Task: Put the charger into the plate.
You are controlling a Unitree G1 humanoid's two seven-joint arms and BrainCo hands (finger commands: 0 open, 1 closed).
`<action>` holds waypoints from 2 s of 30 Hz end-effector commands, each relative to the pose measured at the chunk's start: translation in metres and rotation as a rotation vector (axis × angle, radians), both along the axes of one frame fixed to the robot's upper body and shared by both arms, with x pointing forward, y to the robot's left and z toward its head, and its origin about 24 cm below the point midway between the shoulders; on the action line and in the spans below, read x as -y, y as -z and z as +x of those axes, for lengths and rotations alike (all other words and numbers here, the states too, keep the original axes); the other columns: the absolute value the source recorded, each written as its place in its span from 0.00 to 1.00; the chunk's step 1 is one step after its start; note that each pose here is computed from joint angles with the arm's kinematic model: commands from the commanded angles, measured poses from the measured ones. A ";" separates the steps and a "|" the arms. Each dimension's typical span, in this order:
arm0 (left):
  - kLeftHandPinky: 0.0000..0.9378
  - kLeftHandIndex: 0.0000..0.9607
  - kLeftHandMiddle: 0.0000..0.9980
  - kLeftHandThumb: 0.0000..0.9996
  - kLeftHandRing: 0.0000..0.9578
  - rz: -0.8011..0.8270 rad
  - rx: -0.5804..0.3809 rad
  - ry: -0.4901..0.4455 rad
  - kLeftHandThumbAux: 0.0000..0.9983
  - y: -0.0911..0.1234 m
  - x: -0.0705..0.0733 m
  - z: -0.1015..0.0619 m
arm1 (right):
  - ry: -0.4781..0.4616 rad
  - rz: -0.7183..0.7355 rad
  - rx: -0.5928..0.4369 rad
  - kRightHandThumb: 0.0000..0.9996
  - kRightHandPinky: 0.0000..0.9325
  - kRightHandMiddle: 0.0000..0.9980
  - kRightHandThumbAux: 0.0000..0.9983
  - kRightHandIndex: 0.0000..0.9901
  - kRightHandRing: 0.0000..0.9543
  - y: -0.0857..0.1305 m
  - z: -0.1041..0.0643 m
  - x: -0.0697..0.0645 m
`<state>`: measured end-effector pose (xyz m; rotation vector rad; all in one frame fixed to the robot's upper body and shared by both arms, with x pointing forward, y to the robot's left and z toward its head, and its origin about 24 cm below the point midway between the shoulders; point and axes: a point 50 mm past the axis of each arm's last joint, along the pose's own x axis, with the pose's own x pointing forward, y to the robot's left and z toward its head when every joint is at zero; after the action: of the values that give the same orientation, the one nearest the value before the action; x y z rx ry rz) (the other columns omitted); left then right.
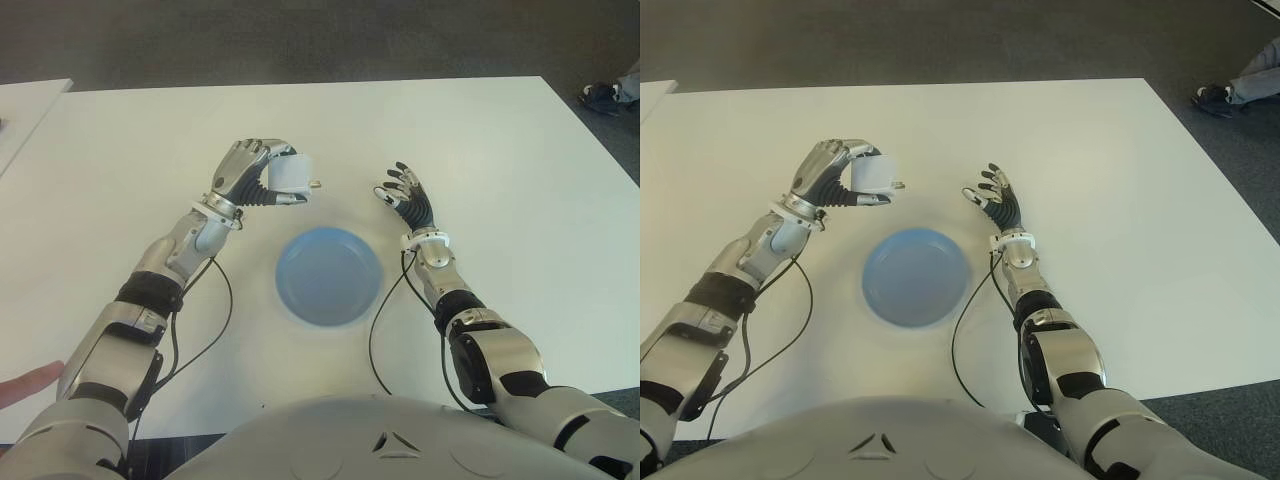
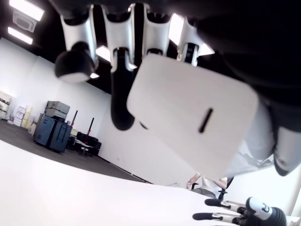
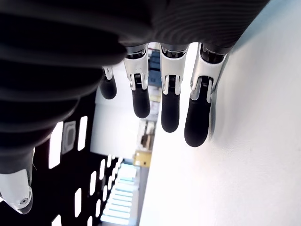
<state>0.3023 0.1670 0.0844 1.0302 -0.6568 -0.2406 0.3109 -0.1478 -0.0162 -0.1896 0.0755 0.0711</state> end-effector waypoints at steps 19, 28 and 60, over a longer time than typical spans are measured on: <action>0.91 0.46 0.85 0.75 0.88 0.096 -0.065 0.110 0.70 0.012 0.016 -0.025 | 0.000 -0.027 -0.256 0.08 0.20 0.18 0.58 0.00 0.25 0.048 -0.035 0.004; 0.92 0.46 0.86 0.75 0.89 0.123 -0.055 0.147 0.70 0.017 0.018 -0.030 | 0.000 -0.026 -0.256 0.08 0.19 0.18 0.57 0.00 0.25 0.047 -0.034 0.004; 0.92 0.46 0.87 0.75 0.91 0.213 -0.119 0.265 0.70 0.040 0.033 -0.056 | -0.005 -0.023 -0.257 0.08 0.18 0.18 0.56 0.00 0.24 0.046 -0.031 0.001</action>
<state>0.2515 0.1356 0.0523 1.1106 -0.6925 -0.5731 0.3128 -0.1478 -0.0157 -0.1951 0.0811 0.0780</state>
